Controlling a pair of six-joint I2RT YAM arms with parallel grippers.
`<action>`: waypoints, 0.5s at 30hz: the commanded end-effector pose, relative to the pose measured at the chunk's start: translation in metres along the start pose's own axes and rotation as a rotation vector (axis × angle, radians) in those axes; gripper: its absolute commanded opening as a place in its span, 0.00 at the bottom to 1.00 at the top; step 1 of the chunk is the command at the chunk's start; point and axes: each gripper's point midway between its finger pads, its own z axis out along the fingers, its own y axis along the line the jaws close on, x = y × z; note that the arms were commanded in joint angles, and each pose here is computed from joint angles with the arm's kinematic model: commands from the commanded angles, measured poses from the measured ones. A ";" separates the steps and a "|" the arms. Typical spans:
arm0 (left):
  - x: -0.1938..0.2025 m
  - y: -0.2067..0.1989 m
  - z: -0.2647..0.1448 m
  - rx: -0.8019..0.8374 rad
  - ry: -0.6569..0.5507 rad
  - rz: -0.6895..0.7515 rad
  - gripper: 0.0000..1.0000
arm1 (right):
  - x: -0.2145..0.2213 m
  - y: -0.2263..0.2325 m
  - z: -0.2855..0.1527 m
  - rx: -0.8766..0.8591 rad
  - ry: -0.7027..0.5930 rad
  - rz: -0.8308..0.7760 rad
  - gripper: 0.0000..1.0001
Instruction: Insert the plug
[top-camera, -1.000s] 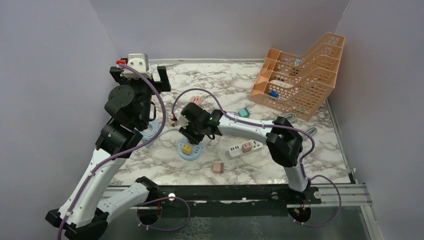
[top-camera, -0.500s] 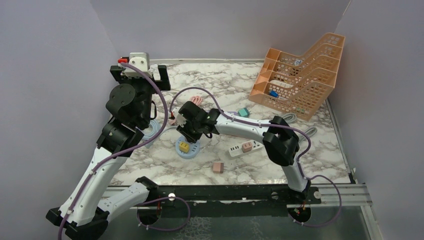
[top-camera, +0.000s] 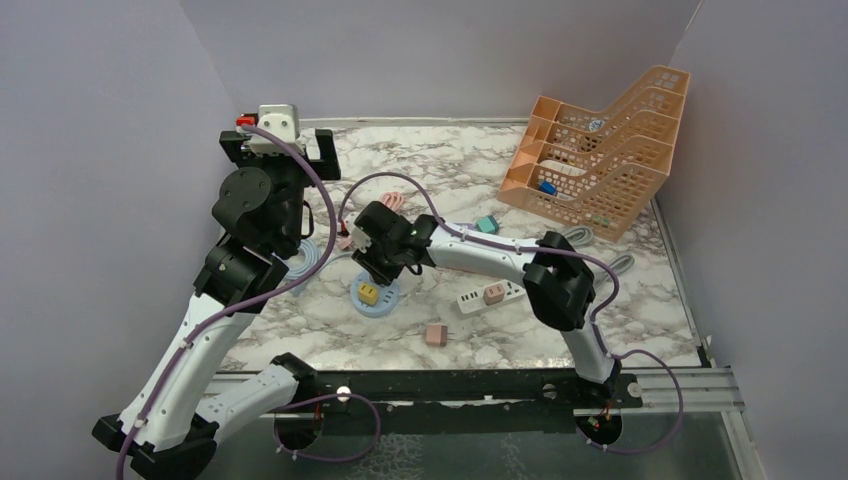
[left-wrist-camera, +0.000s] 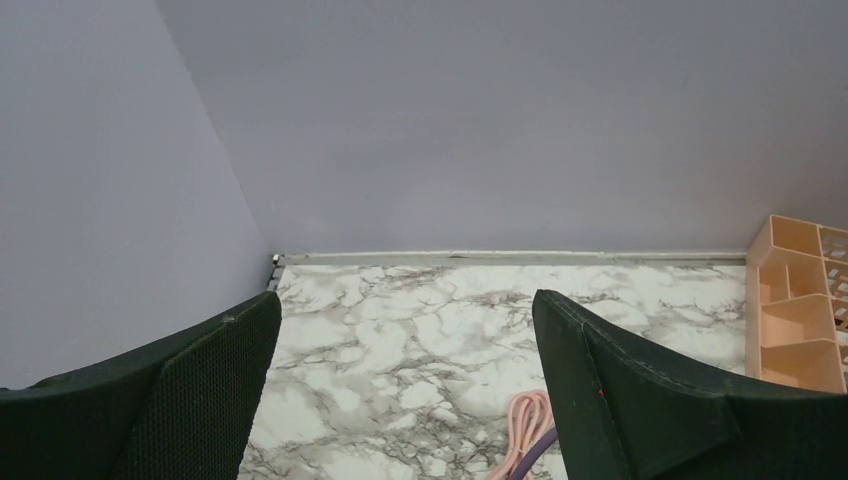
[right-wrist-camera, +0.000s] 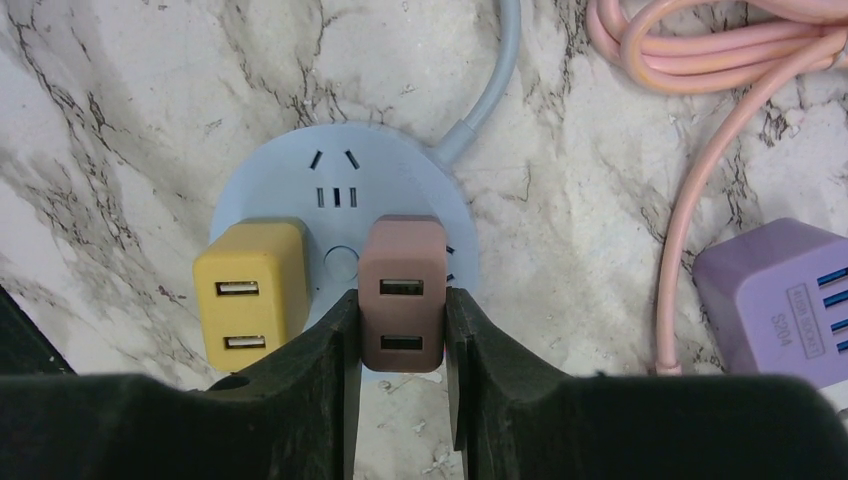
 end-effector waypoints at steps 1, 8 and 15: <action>-0.014 0.007 -0.004 -0.023 -0.035 -0.024 0.99 | 0.061 -0.014 0.007 0.087 0.259 0.058 0.33; -0.018 0.012 -0.008 -0.036 -0.042 -0.037 0.99 | 0.014 -0.009 -0.020 0.062 0.128 0.077 0.52; -0.032 0.018 -0.010 -0.052 -0.068 -0.052 0.99 | -0.010 0.003 -0.045 -0.002 0.037 0.082 0.54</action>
